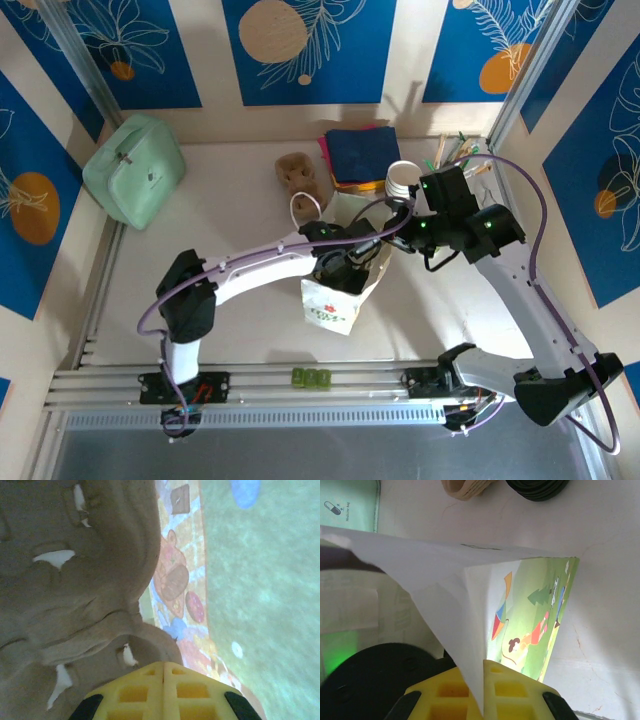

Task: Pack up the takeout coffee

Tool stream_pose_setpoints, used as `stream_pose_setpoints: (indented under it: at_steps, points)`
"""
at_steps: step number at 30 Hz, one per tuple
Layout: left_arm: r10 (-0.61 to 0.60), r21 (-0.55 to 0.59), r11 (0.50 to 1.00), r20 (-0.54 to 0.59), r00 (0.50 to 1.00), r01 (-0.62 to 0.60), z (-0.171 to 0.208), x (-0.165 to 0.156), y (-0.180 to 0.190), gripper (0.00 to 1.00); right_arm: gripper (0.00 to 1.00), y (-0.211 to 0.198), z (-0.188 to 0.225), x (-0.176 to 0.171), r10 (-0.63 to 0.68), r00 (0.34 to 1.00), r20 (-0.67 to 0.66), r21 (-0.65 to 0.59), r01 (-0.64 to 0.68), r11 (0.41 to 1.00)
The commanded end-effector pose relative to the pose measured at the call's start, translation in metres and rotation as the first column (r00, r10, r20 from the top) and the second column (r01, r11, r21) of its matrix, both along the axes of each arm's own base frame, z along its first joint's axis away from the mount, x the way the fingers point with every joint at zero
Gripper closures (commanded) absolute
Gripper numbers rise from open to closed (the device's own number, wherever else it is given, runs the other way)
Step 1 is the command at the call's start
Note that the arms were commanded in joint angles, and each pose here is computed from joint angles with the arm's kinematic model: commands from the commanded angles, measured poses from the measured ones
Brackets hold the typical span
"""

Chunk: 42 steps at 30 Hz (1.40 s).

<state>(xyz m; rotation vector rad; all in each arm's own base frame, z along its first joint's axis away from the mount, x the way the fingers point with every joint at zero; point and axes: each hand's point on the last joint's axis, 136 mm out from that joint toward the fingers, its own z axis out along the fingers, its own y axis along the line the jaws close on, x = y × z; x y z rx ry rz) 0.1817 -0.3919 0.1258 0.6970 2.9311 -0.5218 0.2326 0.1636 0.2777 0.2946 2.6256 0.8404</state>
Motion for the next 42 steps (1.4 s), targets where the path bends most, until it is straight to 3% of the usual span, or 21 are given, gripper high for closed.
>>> stream_pose_setpoints:
  at_steps: [1, 9, 22, 32, 38, 42]
  points:
    - [0.011, 0.012, 1.0, 0.022, 1.0, -0.011, 0.012, -0.003, 0.007, 1.0, 1.0, 0.004, 0.002, 0.0, 0.02, 1.0, 0.007, 0.014, -0.02, 1.0]
    - [0.02, 0.005, 1.0, 0.064, 0.998, -0.02, 0.031, 0.001, 0.014, 1.0, 1.0, 0.001, -0.005, 0.003, 0.008, 1.0, -0.006, -0.017, -0.008, 1.0]
    - [0.071, -0.229, 0.973, 0.209, 0.975, -0.022, 0.125, 0.003, 0.022, 1.0, 1.0, 0.008, -0.009, 0.009, 0.022, 1.0, -0.016, -0.018, -0.023, 1.0]
    - [0.125, -0.361, 0.933, 0.309, 0.943, -0.005, 0.17, 0.004, 0.035, 1.0, 1.0, 0.024, -0.001, 0.009, 0.074, 0.997, 0.012, 0.042, -0.074, 0.996]
    - [0.24, -0.461, 0.887, 0.418, 0.876, -0.023, 0.214, 0.01, 0.069, 1.0, 1.0, 0.04, 0.015, 0.003, 0.195, 0.972, 0.132, 0.12, -0.211, 0.97]
    - [0.39, -0.492, 0.862, 0.492, 0.778, -0.121, 0.231, 0.02, 0.12, 0.98, 1.0, 0.047, 0.03, -0.003, 0.254, 0.934, 0.249, 0.165, -0.3, 0.94]
